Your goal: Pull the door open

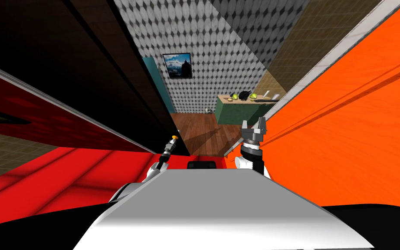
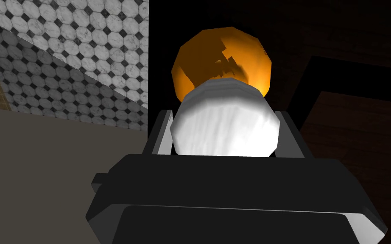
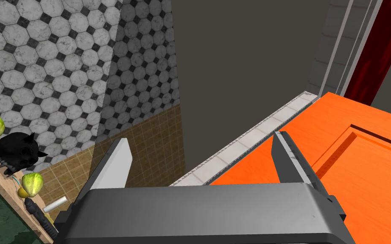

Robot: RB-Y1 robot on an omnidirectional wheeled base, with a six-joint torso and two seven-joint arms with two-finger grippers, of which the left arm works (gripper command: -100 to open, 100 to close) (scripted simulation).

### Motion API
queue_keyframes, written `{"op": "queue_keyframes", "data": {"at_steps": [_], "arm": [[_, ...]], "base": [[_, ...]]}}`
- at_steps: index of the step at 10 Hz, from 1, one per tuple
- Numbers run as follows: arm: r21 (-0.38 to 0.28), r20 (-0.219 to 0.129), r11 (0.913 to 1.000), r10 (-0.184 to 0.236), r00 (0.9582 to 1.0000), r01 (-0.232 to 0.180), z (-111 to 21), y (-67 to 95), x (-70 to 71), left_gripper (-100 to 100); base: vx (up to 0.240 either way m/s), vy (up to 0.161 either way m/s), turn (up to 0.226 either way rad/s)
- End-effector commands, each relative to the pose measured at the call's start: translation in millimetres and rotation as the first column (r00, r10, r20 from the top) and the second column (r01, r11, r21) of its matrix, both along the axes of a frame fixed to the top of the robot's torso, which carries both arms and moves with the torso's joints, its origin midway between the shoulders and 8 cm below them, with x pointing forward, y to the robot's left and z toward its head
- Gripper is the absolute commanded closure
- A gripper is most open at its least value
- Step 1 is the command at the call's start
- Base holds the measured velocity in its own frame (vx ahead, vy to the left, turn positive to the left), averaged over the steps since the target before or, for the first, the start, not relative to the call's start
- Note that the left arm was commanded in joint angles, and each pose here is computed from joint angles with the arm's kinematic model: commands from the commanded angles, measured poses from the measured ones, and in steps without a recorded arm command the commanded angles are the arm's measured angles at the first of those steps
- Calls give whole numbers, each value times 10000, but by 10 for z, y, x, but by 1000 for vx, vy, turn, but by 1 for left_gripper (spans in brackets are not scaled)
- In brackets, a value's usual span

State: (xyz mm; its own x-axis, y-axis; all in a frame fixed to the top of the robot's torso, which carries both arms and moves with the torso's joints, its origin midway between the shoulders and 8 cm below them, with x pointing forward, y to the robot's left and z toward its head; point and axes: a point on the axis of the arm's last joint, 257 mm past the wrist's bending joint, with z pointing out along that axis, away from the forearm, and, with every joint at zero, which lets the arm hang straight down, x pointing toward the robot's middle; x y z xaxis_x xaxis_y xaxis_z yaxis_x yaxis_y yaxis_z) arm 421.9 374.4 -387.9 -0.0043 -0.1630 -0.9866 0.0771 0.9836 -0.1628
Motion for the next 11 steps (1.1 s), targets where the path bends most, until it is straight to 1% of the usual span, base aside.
{"op": "queue_keyframes", "data": {"at_steps": [1, 2, 3, 5, 6, 8, 9, 10, 11], "arm": [[-580, -53, 9983, 23, 10000, -26, -15, -19, -5, 100], [-913, -61, 9958, 63, 10000, -68, -11, -15, 0, 100], [-982, -66, 9951, 62, 10000, -68, -11, -15, 0, 100], [-1704, -87, 9853, 139, 9999, -151, -3, -6, 10, 100], [-1783, -93, 9839, 137, 9999, -151, -3, -6, 10, 100], [-2488, -112, 9683, 214, 9997, -236, 5, 4, 20, 100], [-2598, -120, 9654, 211, 9997, -235, 5, 4, 20, 100], [-3006, -131, 9533, 255, 9996, -283, 9, 9, 26, 100], [-3040, -134, 9522, 254, 9996, -283, 9, 9, 26, 100]], "base": [[-36, 17, -45], [-36, 25, -59], [-26, 18, -29], [-38, 18, -52], [-30, 22, -28], [-36, 18, -59], [-28, 17, -28], [-37, 17, -41], [-32, 16, -30]]}}
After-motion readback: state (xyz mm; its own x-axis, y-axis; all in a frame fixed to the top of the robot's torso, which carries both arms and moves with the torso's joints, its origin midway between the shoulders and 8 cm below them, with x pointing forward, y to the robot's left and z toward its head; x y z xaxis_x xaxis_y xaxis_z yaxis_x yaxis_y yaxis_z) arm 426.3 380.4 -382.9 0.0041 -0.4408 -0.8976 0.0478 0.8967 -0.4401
